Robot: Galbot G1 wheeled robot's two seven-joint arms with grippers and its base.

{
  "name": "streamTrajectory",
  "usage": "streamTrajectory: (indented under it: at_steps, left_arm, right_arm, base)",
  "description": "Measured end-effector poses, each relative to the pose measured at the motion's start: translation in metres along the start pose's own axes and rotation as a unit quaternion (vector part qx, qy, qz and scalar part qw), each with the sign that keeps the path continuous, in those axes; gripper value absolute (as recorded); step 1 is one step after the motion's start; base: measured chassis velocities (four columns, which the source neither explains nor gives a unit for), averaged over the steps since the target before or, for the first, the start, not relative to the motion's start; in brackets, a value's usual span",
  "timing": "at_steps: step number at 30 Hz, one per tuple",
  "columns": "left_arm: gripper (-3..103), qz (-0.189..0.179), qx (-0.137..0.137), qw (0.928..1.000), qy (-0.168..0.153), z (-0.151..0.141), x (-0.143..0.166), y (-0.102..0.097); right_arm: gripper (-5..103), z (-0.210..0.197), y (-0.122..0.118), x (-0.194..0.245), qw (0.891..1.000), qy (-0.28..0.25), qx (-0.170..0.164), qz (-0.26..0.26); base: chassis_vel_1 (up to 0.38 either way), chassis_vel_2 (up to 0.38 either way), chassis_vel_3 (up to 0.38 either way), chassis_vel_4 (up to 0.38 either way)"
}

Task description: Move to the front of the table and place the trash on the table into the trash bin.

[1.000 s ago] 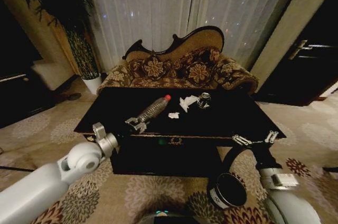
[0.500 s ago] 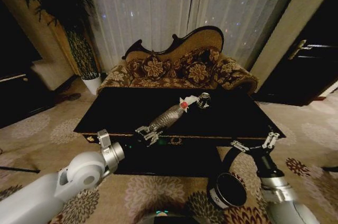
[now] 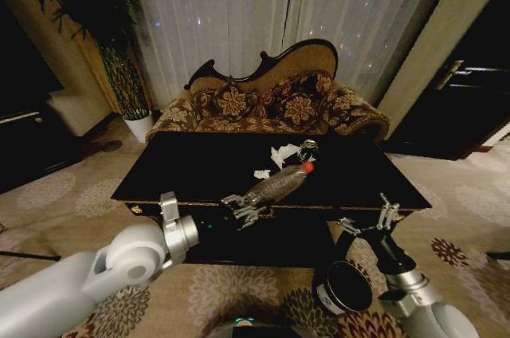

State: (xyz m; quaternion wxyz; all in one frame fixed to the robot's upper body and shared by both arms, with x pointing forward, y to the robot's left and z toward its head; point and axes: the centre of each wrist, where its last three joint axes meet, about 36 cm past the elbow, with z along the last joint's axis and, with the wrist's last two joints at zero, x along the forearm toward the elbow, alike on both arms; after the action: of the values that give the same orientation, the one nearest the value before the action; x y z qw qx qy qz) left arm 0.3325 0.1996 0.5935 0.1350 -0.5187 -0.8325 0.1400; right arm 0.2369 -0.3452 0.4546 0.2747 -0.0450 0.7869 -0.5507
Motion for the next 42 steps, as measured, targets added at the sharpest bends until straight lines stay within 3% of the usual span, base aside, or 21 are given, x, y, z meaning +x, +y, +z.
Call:
streamTrajectory:
  at_steps: [19, 37, 40, 42]
  left_arm:
    - [41, 0.046, 0.039, 0.9981, 0.015, 0.009, -0.071, -0.006]
    - [41, 0.053, 0.087, 0.9942, 0.033, 0.043, -0.102, -0.028]
    - [41, 0.052, 0.092, 0.9938, 0.035, 0.044, -0.101, -0.030]
    - [41, 0.051, 0.095, 0.9934, 0.038, 0.046, -0.097, -0.033]
  right_arm:
    - [100, -0.004, 0.012, -0.002, 1.000, -0.002, 0.001, -0.006]
    - [101, -0.010, 0.022, 0.002, 1.000, 0.001, -0.009, -0.014]
    - [96, -0.010, 0.022, 0.003, 1.000, 0.000, -0.010, -0.016]
    - [86, -0.010, 0.022, 0.003, 1.000, -0.002, -0.010, -0.016]
  base:
    - [0.000, 0.000, 0.000, 0.000]
    - [0.000, 0.000, 0.000, 0.000]
    - [0.000, 0.000, 0.000, 0.000]
    - [0.000, 0.000, 0.000, 0.000]
